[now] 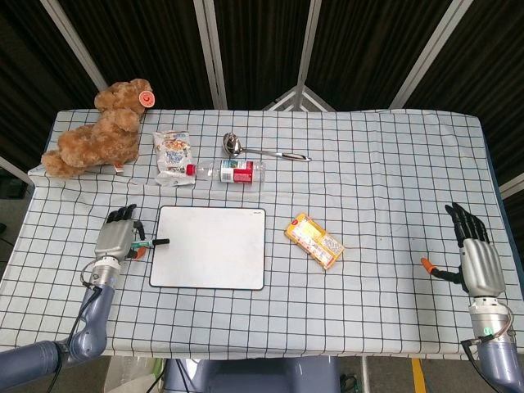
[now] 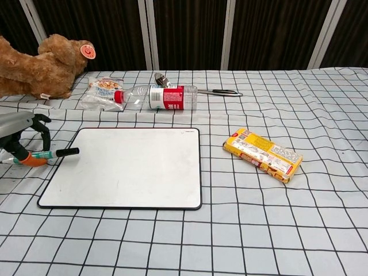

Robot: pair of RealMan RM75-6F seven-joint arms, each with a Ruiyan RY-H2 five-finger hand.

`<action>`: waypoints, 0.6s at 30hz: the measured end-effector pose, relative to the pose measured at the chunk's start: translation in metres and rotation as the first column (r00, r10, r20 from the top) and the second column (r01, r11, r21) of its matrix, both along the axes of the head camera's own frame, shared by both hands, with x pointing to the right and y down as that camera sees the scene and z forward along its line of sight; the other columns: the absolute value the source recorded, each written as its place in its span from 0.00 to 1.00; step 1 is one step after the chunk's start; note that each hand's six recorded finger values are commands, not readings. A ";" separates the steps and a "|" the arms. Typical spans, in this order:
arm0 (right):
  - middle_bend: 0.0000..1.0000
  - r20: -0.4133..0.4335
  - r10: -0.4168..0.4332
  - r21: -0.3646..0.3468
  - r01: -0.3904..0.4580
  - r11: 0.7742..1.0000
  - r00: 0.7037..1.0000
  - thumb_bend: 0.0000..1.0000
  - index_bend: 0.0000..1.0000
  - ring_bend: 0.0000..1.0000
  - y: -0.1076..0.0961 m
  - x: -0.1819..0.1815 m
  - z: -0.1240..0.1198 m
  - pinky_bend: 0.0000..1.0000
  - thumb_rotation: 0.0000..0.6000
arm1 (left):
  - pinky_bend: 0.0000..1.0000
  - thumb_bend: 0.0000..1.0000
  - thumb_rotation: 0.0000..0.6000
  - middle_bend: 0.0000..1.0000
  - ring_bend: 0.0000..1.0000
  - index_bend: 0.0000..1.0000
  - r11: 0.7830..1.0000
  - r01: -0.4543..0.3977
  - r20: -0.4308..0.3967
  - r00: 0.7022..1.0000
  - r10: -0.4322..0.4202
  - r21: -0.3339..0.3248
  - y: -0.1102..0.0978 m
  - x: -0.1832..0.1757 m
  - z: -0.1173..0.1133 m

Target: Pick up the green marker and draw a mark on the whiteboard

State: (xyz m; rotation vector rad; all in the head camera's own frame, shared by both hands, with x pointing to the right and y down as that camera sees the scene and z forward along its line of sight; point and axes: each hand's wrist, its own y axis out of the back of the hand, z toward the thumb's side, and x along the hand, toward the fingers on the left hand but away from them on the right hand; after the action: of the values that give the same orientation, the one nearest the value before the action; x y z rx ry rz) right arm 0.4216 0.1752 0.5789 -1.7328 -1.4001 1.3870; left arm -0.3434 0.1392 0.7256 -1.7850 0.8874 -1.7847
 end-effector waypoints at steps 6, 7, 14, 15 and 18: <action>0.00 0.000 -0.001 -0.002 0.001 1.000 1.000 0.21 0.00 0.00 0.000 -0.001 0.000 0.00 1.00 | 0.00 0.54 1.00 0.11 0.00 0.71 0.999 0.044 -0.060 0.997 -0.042 0.030 -0.003 0.002 -0.010; 0.00 0.000 -0.001 -0.002 0.001 1.000 1.000 0.21 0.00 0.00 0.000 -0.001 0.000 0.00 1.00 | 0.00 0.54 1.00 0.11 0.00 0.71 0.998 0.057 -0.082 0.995 -0.054 0.038 -0.004 0.004 -0.013; 0.00 -0.003 0.000 0.000 0.000 1.000 1.000 0.21 0.00 0.00 0.000 -0.001 0.000 0.00 1.00 | 0.00 0.53 1.00 0.12 0.00 0.71 0.975 0.214 -0.376 0.909 -0.177 0.058 -0.016 0.034 -0.033; 0.00 -0.003 0.000 0.001 0.000 1.000 1.000 0.21 0.00 0.00 0.000 -0.001 0.000 0.00 1.00 | 0.00 0.53 1.00 0.12 0.00 0.71 0.970 0.236 -0.421 0.886 -0.193 0.051 -0.017 0.039 -0.035; 0.00 -0.001 0.004 0.000 -0.004 1.000 1.000 0.21 0.00 0.00 0.000 0.000 0.000 0.00 1.00 | 0.00 0.50 1.00 0.14 0.00 0.72 0.956 0.294 -0.563 0.792 -0.236 0.013 -0.022 0.058 -0.043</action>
State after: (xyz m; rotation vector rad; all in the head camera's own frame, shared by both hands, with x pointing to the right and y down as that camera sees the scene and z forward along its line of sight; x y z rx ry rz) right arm 0.4216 0.1751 0.5792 -1.7295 -1.4037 1.3903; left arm -0.2855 0.1173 0.6828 -2.2473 1.4939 -1.3311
